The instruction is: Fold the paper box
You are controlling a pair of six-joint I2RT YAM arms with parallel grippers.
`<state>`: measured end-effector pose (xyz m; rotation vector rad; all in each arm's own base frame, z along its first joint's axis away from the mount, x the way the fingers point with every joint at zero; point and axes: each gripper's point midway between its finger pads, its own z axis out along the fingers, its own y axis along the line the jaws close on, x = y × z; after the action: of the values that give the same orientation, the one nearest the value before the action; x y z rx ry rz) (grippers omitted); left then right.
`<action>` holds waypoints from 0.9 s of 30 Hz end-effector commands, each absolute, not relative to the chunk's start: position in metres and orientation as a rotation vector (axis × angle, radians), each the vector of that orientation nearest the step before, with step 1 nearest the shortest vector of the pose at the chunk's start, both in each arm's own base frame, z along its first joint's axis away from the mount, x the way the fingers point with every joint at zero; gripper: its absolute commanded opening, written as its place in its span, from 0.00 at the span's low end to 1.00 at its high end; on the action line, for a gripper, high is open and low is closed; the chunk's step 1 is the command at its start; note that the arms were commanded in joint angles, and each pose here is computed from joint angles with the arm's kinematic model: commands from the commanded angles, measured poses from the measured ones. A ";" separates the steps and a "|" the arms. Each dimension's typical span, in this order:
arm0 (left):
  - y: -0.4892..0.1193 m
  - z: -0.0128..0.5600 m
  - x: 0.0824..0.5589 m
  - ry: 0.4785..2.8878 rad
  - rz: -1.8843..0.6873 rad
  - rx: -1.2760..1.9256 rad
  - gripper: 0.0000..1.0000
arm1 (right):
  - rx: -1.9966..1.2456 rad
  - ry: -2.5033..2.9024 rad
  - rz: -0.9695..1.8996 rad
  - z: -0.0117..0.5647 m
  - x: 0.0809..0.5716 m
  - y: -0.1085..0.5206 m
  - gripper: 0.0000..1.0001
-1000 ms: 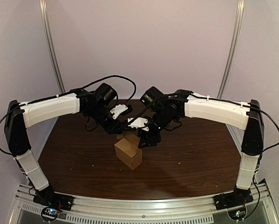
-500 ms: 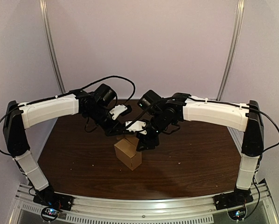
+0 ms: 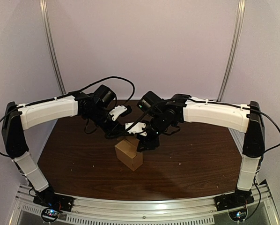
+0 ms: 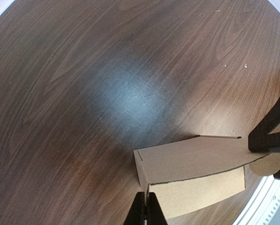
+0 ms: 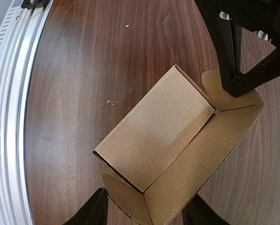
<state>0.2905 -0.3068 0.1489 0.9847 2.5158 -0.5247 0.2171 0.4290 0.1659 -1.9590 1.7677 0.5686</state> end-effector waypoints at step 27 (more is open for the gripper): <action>-0.314 0.150 0.272 2.582 -0.564 0.825 0.00 | -1.976 1.738 0.453 0.167 0.211 0.426 0.54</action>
<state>0.2802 -0.3128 0.1490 0.8523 2.5561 -0.5530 0.2166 0.4293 0.1589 -1.9687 1.7588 0.4660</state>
